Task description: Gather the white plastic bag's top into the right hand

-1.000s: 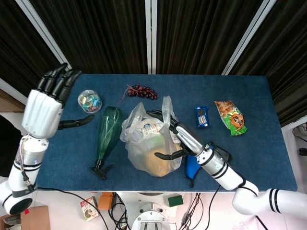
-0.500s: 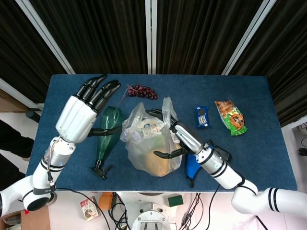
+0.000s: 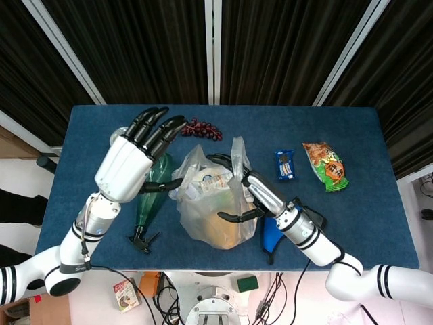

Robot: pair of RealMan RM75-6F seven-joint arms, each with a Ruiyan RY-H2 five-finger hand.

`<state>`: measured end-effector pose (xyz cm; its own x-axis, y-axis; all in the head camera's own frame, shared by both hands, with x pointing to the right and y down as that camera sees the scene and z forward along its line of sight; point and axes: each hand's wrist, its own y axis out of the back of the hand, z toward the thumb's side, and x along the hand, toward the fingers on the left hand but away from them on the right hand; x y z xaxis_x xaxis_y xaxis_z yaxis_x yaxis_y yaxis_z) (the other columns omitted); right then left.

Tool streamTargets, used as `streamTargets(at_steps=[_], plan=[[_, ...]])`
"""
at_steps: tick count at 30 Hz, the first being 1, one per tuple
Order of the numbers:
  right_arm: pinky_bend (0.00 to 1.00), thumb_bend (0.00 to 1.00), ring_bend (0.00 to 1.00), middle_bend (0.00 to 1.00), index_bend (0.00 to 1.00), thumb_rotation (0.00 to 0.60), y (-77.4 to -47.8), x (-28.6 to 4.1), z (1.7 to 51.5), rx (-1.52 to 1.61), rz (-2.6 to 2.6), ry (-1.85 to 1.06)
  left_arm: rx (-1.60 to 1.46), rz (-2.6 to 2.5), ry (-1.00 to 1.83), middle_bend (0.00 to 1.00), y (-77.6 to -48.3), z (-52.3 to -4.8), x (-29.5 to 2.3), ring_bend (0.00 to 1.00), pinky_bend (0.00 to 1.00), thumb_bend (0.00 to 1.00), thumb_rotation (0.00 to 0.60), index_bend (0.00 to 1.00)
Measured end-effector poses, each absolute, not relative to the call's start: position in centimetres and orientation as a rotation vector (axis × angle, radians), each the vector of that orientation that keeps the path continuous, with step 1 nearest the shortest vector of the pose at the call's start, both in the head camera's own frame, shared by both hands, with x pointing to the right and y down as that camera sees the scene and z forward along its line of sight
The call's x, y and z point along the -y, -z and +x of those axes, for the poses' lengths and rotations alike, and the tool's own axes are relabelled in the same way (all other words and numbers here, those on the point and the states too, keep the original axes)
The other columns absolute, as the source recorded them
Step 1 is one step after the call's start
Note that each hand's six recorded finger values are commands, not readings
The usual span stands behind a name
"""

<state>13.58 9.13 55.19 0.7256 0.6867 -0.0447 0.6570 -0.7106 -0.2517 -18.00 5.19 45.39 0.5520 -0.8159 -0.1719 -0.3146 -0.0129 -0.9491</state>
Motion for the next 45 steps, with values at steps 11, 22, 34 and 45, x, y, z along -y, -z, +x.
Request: streamTargets(at_steps=[11, 22, 34, 45], plan=[[0.0, 0.24, 0.0, 0.04, 0.01, 0.6, -55.3, -9.0, 13.2, 1.055, -2.718, -0.203, -1.023, -1.655, 0.434, 0.16, -45.7, -16.4, -4.5, 0.07, 0.15, 0.0, 0.505, 0.05], [0.0, 0.24, 0.0, 0.04, 0.01, 0.6, -55.8, -9.1, 12.9, 1.045, -2.728, -0.211, -1.01, -1.701, 0.42, 0.17, -46.2, -14.5, -4.6, 0.07, 0.14, 0.0, 0.513, 0.05], [0.0, 0.24, 0.0, 0.04, 0.01, 0.6, -55.9, -9.0, 13.3, 1.059, -2.728, -0.203, -1.042, -1.722, 0.433, 0.17, -46.8, -13.2, -4.1, 0.07, 0.14, 0.0, 0.502, 0.05], [0.0, 0.27, 0.0, 0.04, 0.01, 0.6, -56.0, -9.2, 13.1, 1.04, -2.74, -0.207, -1.065, -1.706, 0.399, 0.17, -46.2, -13.1, -4.0, 0.07, 0.14, 0.1, 0.513, 0.05]])
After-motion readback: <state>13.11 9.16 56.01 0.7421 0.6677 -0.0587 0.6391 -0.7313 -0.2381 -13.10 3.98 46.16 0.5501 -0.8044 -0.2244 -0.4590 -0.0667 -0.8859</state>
